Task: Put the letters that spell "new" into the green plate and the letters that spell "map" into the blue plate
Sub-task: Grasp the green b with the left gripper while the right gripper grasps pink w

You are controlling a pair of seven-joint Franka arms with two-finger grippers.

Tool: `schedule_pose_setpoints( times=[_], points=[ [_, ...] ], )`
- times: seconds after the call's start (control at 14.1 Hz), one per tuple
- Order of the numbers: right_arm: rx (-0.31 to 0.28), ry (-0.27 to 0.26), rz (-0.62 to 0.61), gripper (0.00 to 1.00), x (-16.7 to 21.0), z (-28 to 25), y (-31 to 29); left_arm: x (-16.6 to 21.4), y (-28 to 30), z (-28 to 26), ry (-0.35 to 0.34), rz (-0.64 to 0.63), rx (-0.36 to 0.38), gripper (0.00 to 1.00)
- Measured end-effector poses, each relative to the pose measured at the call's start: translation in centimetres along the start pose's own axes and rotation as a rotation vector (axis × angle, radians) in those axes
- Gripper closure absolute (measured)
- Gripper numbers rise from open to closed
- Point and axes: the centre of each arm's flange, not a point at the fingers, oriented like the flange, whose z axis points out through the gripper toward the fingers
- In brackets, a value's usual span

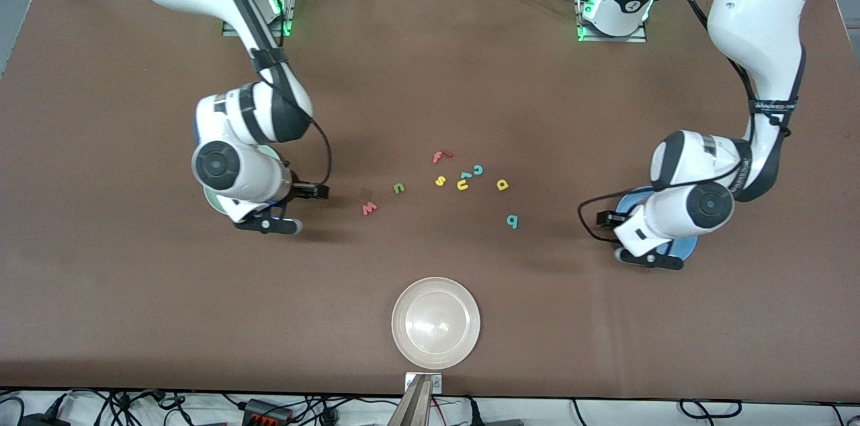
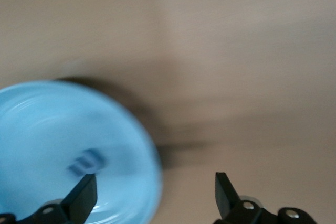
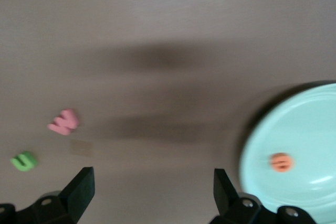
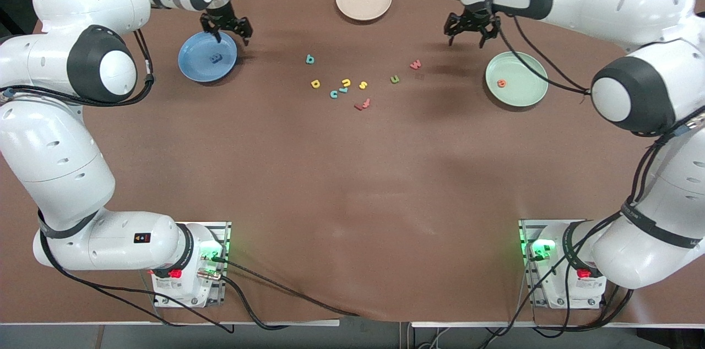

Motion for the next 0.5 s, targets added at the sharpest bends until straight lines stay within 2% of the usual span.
schedule_pose_setpoints(
  times=[0.21,0.35,0.5],
  points=[
    [0.004,0.040,0.218,0.00,0.0,3.0,-3.2,0.2,8.5,-1.8,0.034,0.084,-0.033,0.00],
    [0.021,0.071,0.378,0.00,0.1,4.4,-4.4,-0.4,13.7,-1.5,0.036,0.062,-0.032,0.00],
    [0.035,0.091,0.486,0.00,-0.1,5.5,-5.7,-0.5,17.3,0.1,0.073,0.045,-0.049,0.00]
  ],
)
